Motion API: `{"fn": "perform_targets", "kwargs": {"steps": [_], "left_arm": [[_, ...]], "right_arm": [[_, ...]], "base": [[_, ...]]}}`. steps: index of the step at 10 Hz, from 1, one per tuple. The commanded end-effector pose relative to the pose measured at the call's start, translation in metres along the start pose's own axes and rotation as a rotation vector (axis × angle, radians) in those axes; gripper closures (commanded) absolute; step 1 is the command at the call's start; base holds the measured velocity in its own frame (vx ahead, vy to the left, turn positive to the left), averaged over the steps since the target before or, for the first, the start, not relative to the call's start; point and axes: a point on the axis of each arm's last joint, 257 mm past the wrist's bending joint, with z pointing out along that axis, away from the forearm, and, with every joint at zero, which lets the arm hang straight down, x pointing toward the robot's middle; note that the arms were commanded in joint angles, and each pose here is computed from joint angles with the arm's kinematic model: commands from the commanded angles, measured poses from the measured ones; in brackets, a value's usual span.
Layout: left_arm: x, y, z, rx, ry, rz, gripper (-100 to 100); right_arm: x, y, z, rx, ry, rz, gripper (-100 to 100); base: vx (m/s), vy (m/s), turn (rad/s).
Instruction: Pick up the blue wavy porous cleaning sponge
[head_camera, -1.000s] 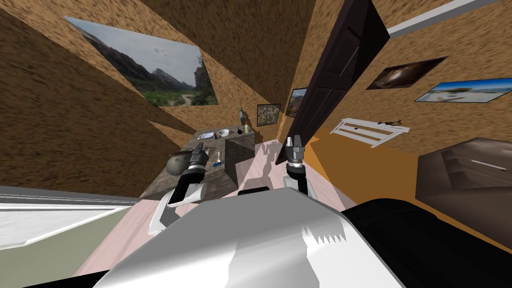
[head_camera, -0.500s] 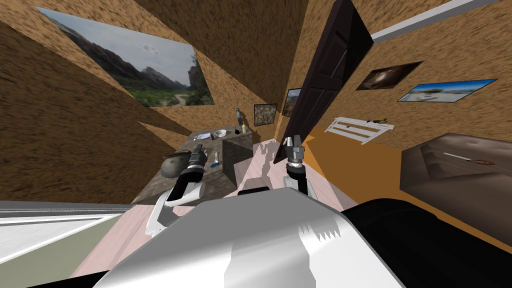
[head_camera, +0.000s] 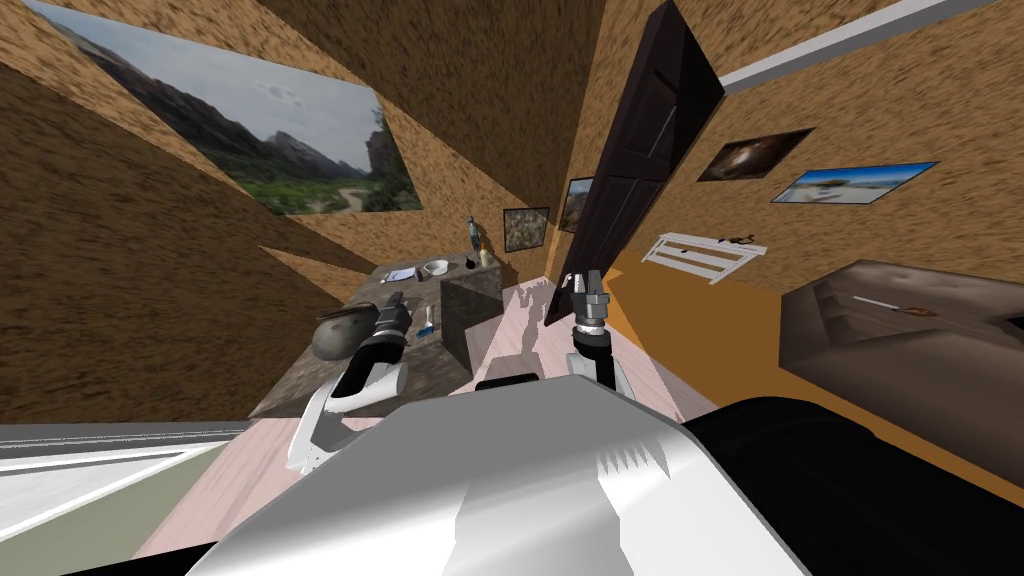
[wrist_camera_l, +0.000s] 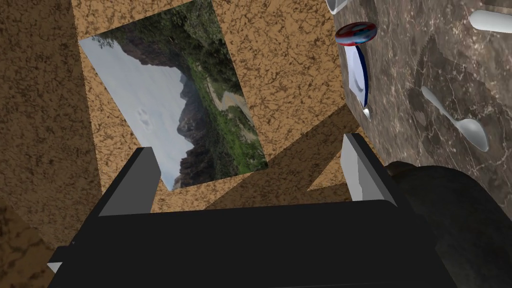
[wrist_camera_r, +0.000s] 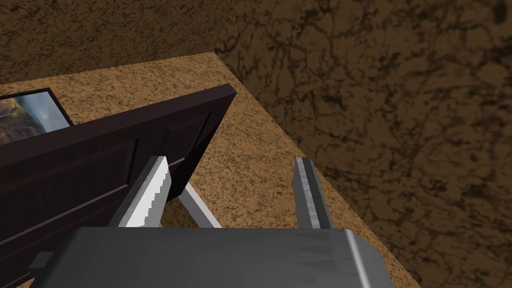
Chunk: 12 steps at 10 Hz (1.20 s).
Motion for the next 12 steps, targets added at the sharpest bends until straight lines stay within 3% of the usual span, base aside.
{"fn": "perform_targets", "kwargs": {"steps": [1,5,8,12], "left_arm": [[-0.005,0.011,0.000,-0.046,-0.013,0.000,-100],[-0.015,0.028,0.000,-0.119,-0.041,0.001,-100],[-0.035,0.043,0.001,-0.197,-0.093,-0.001,-100],[-0.047,0.068,-0.005,-0.301,-0.128,-0.007,-100]], "right_arm": [[0.000,0.000,0.000,0.000,0.000,0.000,0],[0.000,0.000,0.000,0.000,0.000,0.000,0],[0.000,0.000,0.000,0.000,0.000,0.000,0],[0.000,0.000,0.000,0.000,0.000,0.000,0]], "base": [[-0.018,-0.006,-0.081],[-0.014,-0.003,-0.052],[-0.015,-0.004,-0.127],[-0.010,0.000,-0.065]]}}
